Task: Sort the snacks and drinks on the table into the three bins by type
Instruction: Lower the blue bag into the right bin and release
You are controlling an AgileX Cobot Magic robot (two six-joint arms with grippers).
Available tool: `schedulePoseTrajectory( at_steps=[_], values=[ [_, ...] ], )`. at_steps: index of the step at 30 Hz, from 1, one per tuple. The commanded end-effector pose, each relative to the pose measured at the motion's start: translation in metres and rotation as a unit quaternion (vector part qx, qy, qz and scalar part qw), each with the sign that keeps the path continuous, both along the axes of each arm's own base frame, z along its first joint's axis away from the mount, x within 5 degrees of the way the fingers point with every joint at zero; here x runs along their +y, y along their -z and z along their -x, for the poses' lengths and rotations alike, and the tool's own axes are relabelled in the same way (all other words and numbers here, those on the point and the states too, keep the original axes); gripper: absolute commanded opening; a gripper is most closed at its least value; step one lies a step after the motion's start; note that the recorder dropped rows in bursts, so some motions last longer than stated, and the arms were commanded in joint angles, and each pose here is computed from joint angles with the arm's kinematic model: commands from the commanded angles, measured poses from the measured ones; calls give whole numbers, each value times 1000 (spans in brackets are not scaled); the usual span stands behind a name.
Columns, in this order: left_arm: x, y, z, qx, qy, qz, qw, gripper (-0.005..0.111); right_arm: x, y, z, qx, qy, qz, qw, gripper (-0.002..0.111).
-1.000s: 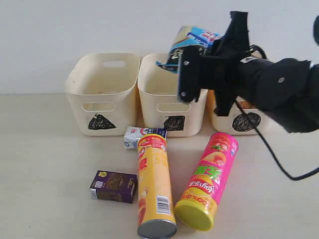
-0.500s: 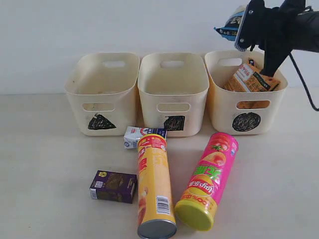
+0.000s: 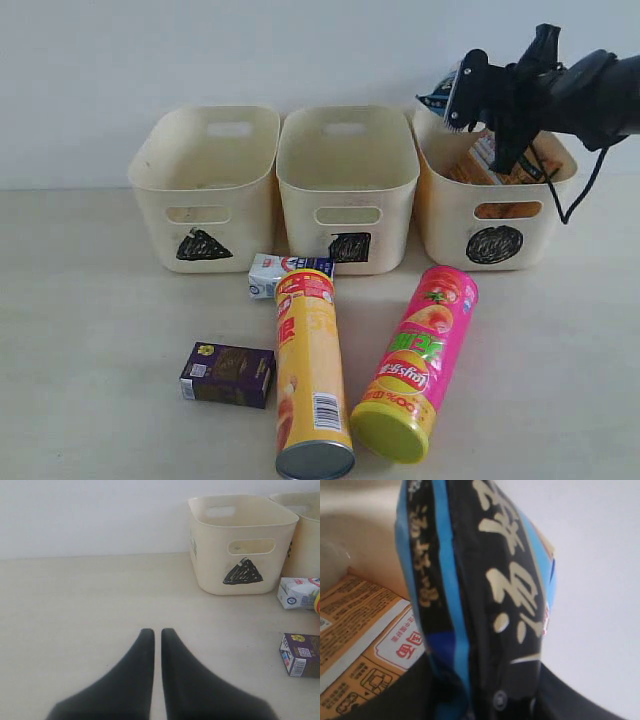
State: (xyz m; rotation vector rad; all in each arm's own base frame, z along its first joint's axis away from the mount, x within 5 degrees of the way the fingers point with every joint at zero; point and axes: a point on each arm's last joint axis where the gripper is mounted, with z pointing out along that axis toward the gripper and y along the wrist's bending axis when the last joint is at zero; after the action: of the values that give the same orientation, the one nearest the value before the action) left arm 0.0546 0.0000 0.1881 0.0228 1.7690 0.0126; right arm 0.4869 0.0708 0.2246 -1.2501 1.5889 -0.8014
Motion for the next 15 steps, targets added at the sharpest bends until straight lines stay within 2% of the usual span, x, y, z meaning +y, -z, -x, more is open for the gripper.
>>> schedulePoseTrajectory(
  at_steps=[1,9,11,15],
  values=[
    [0,1,0,0,-1,4,1000,4,-8,-1,-5,-8,13,-4,1000,12],
    [0,1,0,0,-1,4,1000,4,-7,1,-5,-3,12,-8,1000,67],
    [0,1,0,0,-1,4,1000,4,-8,1,-5,-6,15,-8,1000,74],
    [0,1,0,0,-1,4,1000,4,-8,-3,-5,-10,29,-30,999,76]
  ],
)
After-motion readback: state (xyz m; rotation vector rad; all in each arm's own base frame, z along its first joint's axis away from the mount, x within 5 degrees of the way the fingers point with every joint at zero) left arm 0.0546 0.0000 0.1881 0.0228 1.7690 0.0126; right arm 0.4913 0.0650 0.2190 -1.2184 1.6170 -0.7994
